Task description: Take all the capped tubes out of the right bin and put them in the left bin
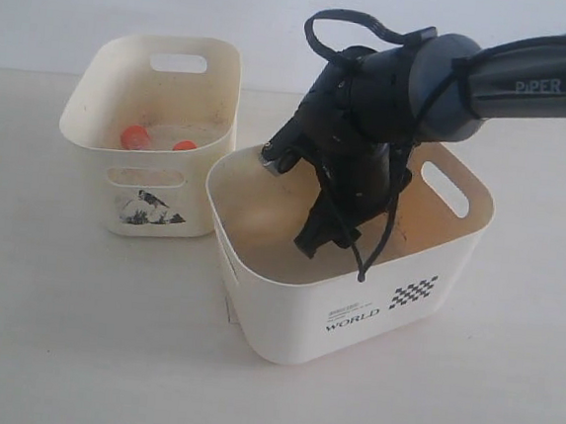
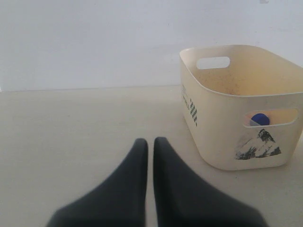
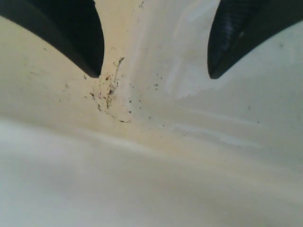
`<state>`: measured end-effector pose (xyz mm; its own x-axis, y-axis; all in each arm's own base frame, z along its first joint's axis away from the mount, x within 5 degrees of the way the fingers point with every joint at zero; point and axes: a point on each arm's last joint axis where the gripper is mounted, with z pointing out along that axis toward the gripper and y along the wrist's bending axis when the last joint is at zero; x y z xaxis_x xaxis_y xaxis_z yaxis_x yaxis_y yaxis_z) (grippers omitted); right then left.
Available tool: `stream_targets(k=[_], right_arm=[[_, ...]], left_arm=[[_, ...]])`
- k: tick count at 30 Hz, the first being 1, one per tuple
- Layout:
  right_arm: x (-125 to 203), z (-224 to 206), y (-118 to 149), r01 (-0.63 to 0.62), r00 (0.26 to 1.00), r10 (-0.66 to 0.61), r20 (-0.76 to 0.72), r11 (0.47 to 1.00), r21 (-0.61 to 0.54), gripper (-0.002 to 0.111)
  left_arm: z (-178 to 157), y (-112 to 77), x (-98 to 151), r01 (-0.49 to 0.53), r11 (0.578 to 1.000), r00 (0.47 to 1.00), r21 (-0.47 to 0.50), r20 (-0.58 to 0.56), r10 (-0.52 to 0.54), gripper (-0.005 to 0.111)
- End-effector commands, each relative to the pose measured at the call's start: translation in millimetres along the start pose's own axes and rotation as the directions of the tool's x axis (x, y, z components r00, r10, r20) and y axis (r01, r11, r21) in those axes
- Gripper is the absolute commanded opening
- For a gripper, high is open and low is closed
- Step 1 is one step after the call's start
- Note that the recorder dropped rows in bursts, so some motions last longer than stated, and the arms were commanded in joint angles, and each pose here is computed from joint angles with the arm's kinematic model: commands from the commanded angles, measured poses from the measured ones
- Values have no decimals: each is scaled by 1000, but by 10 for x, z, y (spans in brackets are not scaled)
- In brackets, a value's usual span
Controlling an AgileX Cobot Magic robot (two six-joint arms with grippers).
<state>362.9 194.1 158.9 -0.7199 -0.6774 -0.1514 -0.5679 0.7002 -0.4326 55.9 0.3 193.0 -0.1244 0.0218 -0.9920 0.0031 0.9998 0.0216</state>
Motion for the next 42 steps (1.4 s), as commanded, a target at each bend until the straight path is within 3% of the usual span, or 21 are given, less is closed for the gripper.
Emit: stream_targets(k=[1, 6, 9, 18, 26, 37, 42], right_arm=[[1, -34, -25, -12, 1000, 12, 17, 1000, 0, 61], [60, -38, 48, -187, 981, 183, -61, 980, -70, 61], [43, -44, 109, -190, 981, 184, -55, 972, -138, 61], [-25, -45, 116, -224, 974, 228, 9, 961, -160, 61], [51, -45, 112, -227, 973, 219, -71, 964, -138, 61], [51, -44, 108, -226, 973, 219, -69, 965, -134, 61], [78, -45, 108, -289, 955, 277, -106, 950, -120, 61]], left_arm=[[-2, 1, -10, 7, 1000, 1000, -1, 2, -7, 4], [-2, 1, -12, 7, 1000, 1000, -1, 4, -7, 4], [-2, 1, -12, 7, 1000, 1000, -1, 4, -7, 4], [-2, 1, -12, 7, 1000, 1000, -1, 4, -7, 4], [-2, 1, -12, 7, 1000, 1000, -1, 4, -7, 4], [-2, 1, -12, 7, 1000, 1000, -1, 4, -7, 4], [-2, 1, -12, 7, 1000, 1000, -1, 4, -7, 4]])
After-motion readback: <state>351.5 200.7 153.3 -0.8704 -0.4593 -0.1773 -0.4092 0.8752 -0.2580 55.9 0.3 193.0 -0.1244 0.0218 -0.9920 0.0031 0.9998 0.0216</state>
